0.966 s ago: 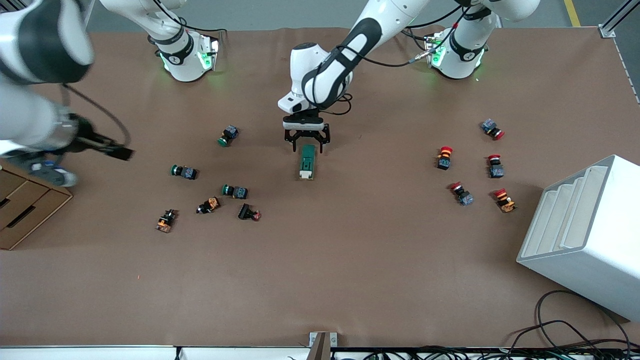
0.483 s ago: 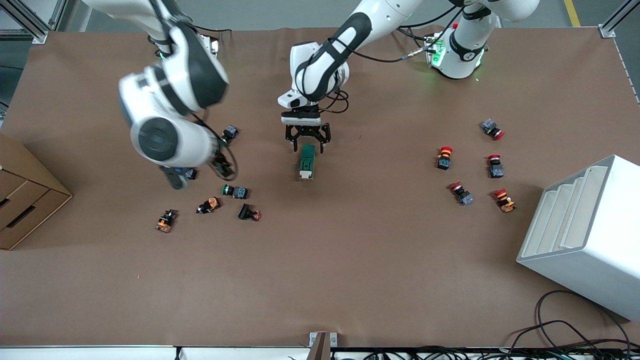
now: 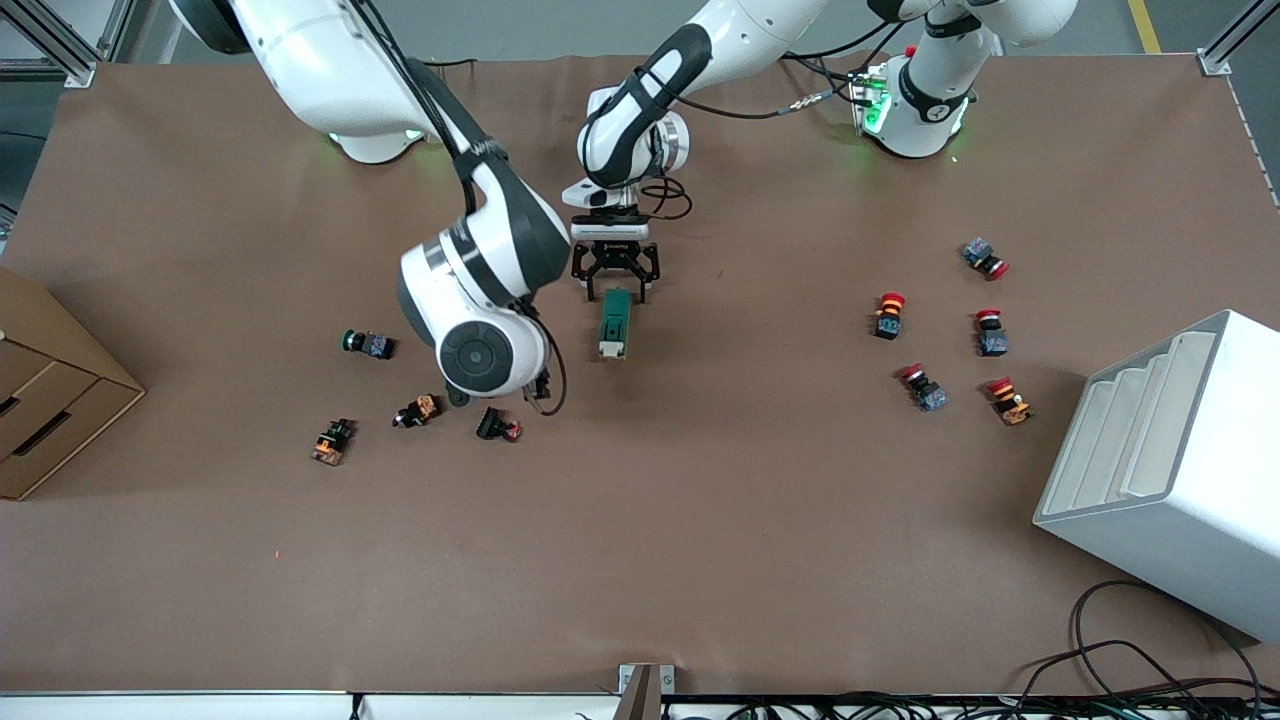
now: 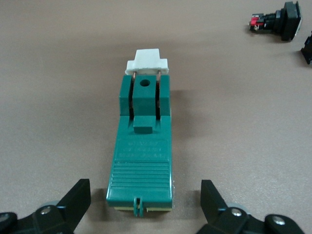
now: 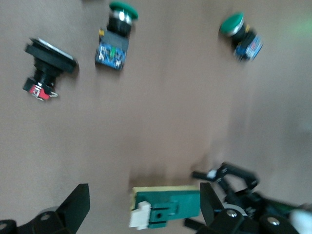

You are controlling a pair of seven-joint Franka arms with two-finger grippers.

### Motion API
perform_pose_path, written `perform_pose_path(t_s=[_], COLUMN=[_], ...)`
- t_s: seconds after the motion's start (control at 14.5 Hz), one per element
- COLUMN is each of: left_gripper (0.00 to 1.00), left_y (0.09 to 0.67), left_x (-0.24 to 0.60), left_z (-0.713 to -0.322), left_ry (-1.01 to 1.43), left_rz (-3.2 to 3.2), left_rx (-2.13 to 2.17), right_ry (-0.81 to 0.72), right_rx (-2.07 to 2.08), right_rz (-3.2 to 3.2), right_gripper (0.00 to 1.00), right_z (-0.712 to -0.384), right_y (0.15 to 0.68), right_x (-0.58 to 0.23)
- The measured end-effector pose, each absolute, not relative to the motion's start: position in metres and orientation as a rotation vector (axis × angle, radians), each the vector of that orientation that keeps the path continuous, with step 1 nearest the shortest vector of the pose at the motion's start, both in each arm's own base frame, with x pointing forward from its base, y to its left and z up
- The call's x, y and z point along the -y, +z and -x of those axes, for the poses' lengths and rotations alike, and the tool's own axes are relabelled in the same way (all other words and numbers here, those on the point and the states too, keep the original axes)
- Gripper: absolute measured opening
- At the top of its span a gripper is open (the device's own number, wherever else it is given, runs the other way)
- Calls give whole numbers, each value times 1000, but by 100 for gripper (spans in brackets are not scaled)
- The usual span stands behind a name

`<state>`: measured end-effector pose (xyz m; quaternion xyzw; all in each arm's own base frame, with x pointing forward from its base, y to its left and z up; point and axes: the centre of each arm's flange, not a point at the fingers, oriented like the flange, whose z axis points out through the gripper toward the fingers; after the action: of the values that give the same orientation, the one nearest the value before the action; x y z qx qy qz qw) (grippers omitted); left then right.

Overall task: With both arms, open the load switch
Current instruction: 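Hold the switch base with the left gripper while the right gripper reaches over, then push the white lever down with the right gripper to close the switch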

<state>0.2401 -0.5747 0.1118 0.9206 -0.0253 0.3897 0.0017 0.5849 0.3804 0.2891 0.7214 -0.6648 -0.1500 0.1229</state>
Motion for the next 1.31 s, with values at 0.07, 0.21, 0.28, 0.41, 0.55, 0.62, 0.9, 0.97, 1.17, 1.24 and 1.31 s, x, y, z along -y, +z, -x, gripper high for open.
perform_pose_path(t_s=[0.07, 0.21, 0.28, 0.41, 0.55, 0.62, 0.9, 0.97, 1.17, 1.24, 1.31], left_gripper=[100, 100, 100, 100, 100, 100, 100, 100, 100, 100, 100], left_y=[111, 110, 109, 108, 108, 107, 107, 107, 107, 107, 107], left_x=[575, 576, 576, 576, 576, 576, 576, 576, 576, 575, 575], left_z=[-239, -234, -232, -228, -227, -227, -227, -227, -227, -227, -227], left_ry=[1236, 1258, 1268, 1280, 1284, 1284, 1291, 1293, 1296, 1296, 1296], left_rz=[-2888, -2884, -2881, -2876, -2875, -2875, -2872, -2871, -2870, -2870, -2870], left_rx=[75, 63, 55, 50, 53, 53, 65, 68, 71, 71, 71], right_ry=[-441, -428, -422, -424, -450, -470, -510, -515, -532, -541, -554], right_rx=[1971, 1992, 1988, 1981, 1983, 1980, 1925, 1912, 1863, 1852, 1844], right_rz=[-2080, -2063, -2066, -2073, -2064, -2056, -2031, -2029, -2016, -2012, -2007], right_gripper=[100, 100, 100, 100, 100, 100, 100, 100, 100, 100, 100], right_z=[-583, -573, -566, -552, -543, -539, -526, -525, -524, -524, -524], right_y=[275, 249, 238, 220, 209, 203, 195, 199, 215, 220, 225], right_x=[-389, -411, -423, -446, -458, -461, -469, -470, -473, -474, -474])
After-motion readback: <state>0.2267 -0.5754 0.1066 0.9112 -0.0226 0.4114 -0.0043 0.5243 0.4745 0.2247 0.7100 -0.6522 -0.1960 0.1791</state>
